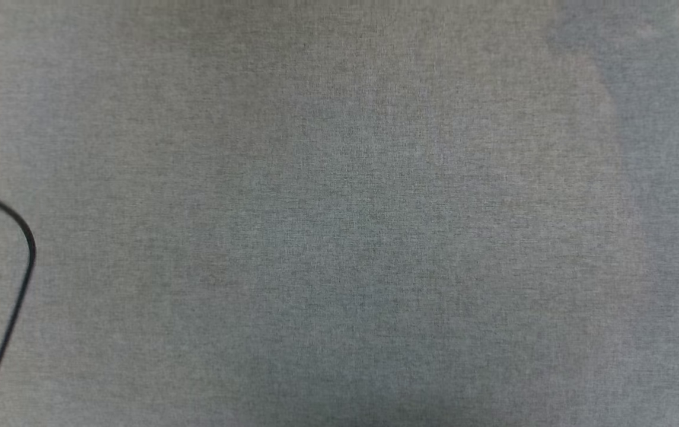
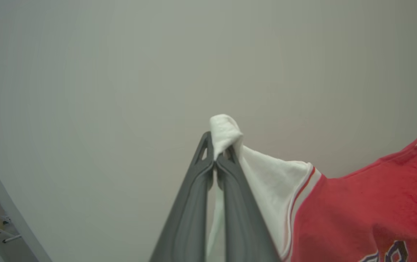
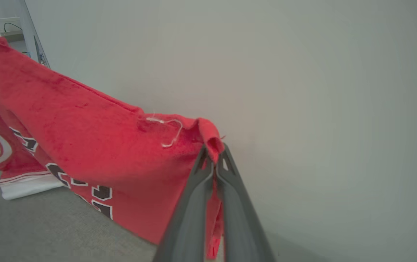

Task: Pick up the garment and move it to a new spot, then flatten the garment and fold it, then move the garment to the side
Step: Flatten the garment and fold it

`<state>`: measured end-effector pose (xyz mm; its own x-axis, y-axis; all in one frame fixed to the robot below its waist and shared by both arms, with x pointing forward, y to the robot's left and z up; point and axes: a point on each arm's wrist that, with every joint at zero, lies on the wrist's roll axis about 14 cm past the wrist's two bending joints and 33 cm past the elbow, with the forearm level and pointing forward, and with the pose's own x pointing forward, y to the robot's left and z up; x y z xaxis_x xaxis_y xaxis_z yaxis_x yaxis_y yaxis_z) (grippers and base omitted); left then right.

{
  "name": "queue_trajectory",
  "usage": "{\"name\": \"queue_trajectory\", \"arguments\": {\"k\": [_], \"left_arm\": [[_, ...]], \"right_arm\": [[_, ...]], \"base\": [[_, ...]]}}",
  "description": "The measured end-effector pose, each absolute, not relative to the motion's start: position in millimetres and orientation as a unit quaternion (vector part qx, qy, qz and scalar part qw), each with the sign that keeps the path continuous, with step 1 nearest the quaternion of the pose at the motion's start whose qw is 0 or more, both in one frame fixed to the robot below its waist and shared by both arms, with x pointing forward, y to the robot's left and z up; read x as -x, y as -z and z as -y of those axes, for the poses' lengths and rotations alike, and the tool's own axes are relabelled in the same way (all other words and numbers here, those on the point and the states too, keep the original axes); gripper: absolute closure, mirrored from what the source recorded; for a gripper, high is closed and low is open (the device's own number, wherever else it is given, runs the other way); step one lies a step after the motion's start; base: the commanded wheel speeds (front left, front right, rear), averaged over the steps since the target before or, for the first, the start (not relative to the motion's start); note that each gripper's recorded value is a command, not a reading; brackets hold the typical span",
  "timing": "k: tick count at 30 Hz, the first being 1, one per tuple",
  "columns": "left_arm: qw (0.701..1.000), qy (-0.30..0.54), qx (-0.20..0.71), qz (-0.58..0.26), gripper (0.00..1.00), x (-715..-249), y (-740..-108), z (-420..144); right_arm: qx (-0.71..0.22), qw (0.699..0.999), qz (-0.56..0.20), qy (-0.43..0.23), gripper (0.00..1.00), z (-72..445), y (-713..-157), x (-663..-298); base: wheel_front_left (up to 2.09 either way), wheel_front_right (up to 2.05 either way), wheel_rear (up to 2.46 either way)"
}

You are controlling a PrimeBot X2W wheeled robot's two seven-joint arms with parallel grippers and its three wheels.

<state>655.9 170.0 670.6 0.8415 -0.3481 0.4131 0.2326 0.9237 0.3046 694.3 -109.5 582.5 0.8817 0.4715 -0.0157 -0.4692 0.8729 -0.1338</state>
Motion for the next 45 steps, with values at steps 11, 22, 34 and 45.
{"name": "queue_trajectory", "arguments": {"k": [11,22,34,45], "left_arm": [[0.980,0.130,-0.080,0.125,1.00,-559,-572,-194],[0.996,0.079,-0.038,0.032,1.00,-451,-511,-211],[0.998,0.036,-0.003,-0.055,1.00,-353,-463,-212],[0.993,0.012,0.047,-0.112,1.00,-282,-430,-204]], "right_arm": [[0.052,0.954,-0.093,-0.278,1.00,122,-512,-606],[0.030,0.937,-0.198,-0.285,1.00,141,-462,-503],[0.002,0.925,-0.275,-0.264,1.00,156,-423,-408],[-0.025,0.911,-0.332,-0.243,1.00,166,-395,-333]], "base": [[0.00,0.00,0.00],[0.00,0.00,0.00],[0.00,0.00,0.00],[0.00,0.00,0.00]]}}
